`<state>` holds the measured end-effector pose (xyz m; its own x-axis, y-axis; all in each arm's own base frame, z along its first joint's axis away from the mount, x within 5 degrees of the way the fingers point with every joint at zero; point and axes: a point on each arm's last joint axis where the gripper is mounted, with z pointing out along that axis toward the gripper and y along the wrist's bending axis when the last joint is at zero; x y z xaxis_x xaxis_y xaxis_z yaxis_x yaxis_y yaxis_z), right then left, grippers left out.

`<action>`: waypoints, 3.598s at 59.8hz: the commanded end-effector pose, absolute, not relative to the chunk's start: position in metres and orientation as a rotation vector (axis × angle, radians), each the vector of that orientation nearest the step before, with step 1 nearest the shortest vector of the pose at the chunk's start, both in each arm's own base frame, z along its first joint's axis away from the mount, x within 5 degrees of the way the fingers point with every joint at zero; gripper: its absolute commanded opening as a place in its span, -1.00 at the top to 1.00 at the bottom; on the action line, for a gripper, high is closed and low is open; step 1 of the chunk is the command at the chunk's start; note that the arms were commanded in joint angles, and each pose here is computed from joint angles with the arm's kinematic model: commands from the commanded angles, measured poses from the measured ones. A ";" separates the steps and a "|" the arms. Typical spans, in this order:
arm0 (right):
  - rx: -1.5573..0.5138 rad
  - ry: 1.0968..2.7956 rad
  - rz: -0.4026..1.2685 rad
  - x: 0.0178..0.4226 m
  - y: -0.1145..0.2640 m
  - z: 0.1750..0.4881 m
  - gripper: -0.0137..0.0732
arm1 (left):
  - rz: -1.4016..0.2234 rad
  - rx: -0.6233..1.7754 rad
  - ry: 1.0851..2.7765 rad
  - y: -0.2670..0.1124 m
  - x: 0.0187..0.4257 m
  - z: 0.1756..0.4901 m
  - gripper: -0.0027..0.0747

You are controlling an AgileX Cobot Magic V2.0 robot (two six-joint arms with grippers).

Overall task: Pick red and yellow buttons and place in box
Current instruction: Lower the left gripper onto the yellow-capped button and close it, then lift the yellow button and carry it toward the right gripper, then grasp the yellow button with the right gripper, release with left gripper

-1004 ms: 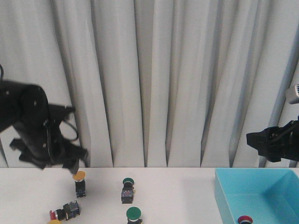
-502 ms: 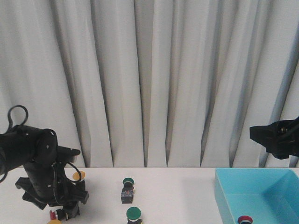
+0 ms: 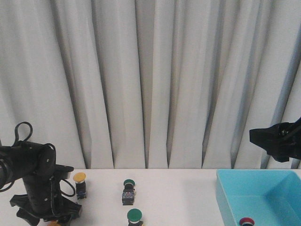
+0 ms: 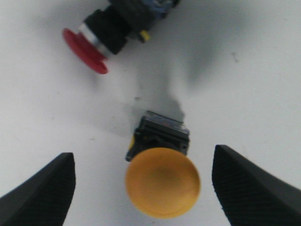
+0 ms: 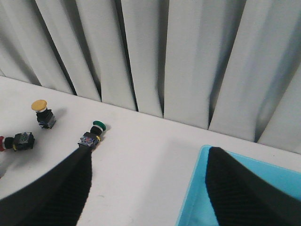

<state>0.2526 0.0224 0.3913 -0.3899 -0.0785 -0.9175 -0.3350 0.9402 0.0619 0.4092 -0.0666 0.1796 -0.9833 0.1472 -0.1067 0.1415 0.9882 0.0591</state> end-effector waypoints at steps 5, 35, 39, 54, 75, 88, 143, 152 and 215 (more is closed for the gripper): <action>-0.269 1.873 0.272 0.248 0.021 0.411 -0.49 | 0.047 0.202 2.912 -0.067 0.413 0.208 -0.53; -0.269 1.873 0.271 0.248 0.021 0.411 -0.49 | 0.043 0.198 2.958 -0.068 0.418 0.184 -0.25; -0.269 1.873 0.271 0.248 0.021 0.411 -0.49 | 0.043 0.209 2.954 -0.068 0.418 0.184 -0.19; -0.269 1.873 0.271 0.248 0.021 0.411 -0.49 | 0.046 0.220 2.956 -0.068 0.418 0.184 0.48; -0.447 1.837 0.185 0.248 0.030 0.410 -0.49 | -0.100 0.135 2.809 -0.076 0.421 0.254 0.95; -0.877 1.679 0.079 0.252 0.078 0.402 -0.49 | -0.600 0.071 2.564 -0.103 0.403 0.354 0.94; -1.135 1.442 -0.028 0.253 0.151 0.390 -0.49 | -1.213 0.623 2.173 -0.209 0.312 0.449 0.92; -1.129 1.448 -0.024 0.254 0.150 0.390 -0.47 | -1.221 0.623 2.181 -0.209 0.311 0.448 0.92; -1.151 1.514 0.016 0.258 0.154 0.379 0.52 | -1.089 0.670 2.266 -0.203 0.311 0.440 0.30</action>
